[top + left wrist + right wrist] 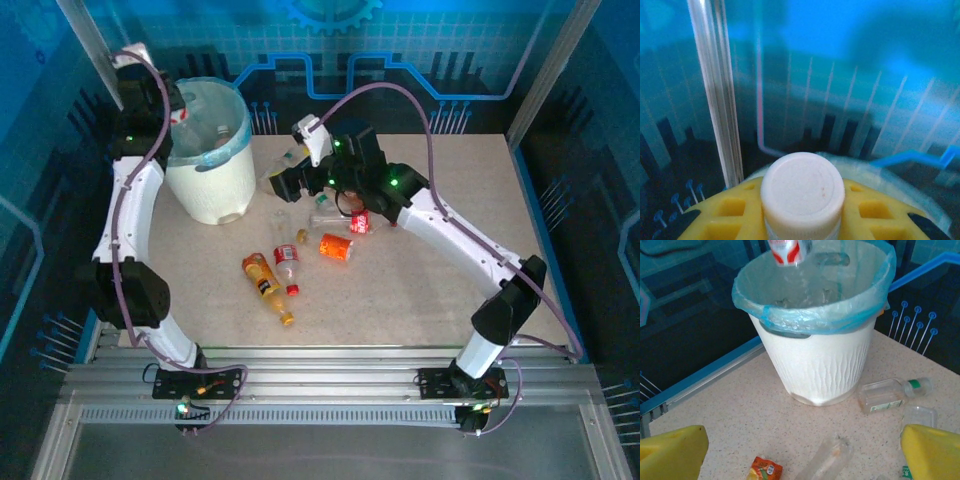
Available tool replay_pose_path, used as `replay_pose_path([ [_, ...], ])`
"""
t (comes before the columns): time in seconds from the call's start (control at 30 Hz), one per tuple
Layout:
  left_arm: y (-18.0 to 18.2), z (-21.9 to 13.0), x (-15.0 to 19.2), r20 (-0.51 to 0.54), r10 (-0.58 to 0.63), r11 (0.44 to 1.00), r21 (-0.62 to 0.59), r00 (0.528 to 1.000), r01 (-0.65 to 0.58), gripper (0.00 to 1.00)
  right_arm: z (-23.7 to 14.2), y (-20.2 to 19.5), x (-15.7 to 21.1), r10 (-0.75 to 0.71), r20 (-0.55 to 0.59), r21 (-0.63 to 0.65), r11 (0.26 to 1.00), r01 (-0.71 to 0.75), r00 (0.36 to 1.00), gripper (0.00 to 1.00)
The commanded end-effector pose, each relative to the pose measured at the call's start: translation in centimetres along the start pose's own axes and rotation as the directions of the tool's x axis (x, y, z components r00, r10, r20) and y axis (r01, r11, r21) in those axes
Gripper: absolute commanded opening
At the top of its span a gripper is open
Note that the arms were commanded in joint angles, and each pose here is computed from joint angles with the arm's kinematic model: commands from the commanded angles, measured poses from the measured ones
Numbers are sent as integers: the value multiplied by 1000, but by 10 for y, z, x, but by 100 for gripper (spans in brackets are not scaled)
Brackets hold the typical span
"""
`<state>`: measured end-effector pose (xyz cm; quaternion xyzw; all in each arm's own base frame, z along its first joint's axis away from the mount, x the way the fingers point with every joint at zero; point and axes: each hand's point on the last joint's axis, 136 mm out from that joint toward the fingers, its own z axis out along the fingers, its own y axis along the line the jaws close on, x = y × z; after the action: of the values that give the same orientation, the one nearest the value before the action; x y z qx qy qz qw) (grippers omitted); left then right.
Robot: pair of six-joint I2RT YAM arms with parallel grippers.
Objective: Put the plastic bottles in the bin
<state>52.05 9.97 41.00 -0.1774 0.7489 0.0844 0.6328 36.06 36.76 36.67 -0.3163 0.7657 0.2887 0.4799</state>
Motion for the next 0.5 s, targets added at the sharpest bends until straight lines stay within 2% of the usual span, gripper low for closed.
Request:
replay_pose_path([
  [0.0, -5, 14, 21, 1, 88, 996, 28, 996, -88, 0, 1, 3, 0, 54, -7, -53, 997, -54, 999, 100],
  [0.27, -16, 42, 91, -115, 140, 986, 107, 983, -128, 0, 17, 8, 14, 105, -65, -93, 990, -110, 992, 100],
  [0.47, -18, 64, 143, -225, 185, 976, 154, 956, -153, 0, 20, 13, 15, 120, -85, -120, 984, -129, 989, 100],
])
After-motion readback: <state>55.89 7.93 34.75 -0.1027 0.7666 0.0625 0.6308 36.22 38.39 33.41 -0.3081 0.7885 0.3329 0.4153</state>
